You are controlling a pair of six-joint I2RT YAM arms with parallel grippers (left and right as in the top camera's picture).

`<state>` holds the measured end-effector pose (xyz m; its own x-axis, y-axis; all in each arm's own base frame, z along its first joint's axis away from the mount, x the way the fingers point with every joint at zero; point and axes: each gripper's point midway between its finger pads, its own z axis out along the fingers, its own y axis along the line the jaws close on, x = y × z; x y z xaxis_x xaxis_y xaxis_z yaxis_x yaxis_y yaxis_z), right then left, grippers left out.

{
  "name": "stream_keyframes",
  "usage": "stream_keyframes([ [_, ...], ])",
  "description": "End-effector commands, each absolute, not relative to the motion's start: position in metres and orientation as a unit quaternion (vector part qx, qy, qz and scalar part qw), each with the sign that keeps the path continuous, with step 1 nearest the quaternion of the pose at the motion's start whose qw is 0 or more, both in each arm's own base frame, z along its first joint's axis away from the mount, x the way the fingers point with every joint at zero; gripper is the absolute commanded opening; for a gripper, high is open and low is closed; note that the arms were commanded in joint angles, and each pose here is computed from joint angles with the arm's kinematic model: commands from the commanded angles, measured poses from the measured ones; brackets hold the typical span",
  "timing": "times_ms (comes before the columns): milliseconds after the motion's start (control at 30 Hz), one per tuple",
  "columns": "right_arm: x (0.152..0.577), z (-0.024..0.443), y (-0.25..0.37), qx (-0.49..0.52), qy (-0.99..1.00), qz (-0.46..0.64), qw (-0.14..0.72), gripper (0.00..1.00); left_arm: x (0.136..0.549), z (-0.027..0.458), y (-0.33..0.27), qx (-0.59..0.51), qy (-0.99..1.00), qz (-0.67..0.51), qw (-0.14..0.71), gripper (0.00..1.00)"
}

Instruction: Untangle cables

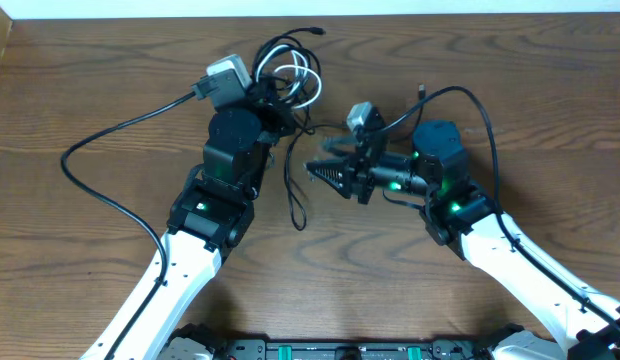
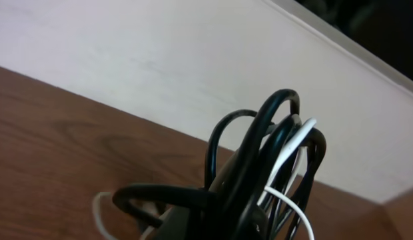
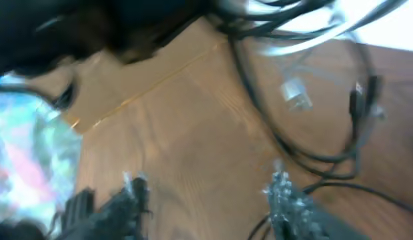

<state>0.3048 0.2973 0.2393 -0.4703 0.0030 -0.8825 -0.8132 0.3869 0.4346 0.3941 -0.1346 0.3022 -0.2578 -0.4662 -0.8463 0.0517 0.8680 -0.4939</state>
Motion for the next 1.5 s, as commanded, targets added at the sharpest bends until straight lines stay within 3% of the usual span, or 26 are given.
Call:
stream_keyframes([
  [0, 0.338, 0.234, 0.277, -0.142, 0.763, 0.465, 0.426, 0.66, 0.391, 0.313, -0.153, -0.08, 0.763, -0.248, 0.591, 0.08],
  [367, 0.353, 0.265, 0.27, -0.093, 0.731, 0.486, 0.47, 0.71, 0.381, 0.295, -0.168, -0.024, 0.79, -0.251, 0.558, 0.07],
  [500, 0.354, 0.264, 0.27, -0.092, 0.732, 0.485, 0.47, 0.55, 0.379, 0.296, -0.173, -0.015, 0.789, -0.264, 0.554, 0.07],
  [600, 0.354, 0.264, 0.27, -0.091, 0.732, 0.485, 0.47, 0.5, 0.378, 0.296, -0.175, -0.011, 0.79, -0.268, 0.552, 0.07],
  [800, 0.354, 0.264, 0.27, -0.091, 0.732, 0.485, 0.47, 0.17, 0.378, 0.296, -0.176, -0.009, 0.79, -0.271, 0.551, 0.07],
  [967, 0.354, 0.264, 0.27, -0.091, 0.732, 0.485, 0.469, 0.01, 0.378, 0.296, -0.176, -0.008, 0.79, -0.272, 0.55, 0.08],
  [1100, 0.354, 0.264, 0.27, -0.092, 0.732, 0.485, 0.47, 0.02, 0.375, 0.296, -0.182, 0.004, 0.79, -0.285, 0.543, 0.07],
  [1233, 0.354, 0.265, 0.27, -0.092, 0.731, 0.485, 0.471, 0.17, 0.372, 0.296, -0.187, 0.013, 0.789, -0.296, 0.538, 0.07],
  [1333, 0.354, 0.265, 0.27, -0.092, 0.731, 0.486, 0.471, 0.01, 0.372, 0.296, -0.187, 0.013, 0.789, -0.296, 0.538, 0.08],
  [1467, 0.354, 0.265, 0.27, -0.092, 0.731, 0.486, 0.471, 0.01, 0.372, 0.296, -0.187, 0.013, 0.789, -0.296, 0.538, 0.07],
])
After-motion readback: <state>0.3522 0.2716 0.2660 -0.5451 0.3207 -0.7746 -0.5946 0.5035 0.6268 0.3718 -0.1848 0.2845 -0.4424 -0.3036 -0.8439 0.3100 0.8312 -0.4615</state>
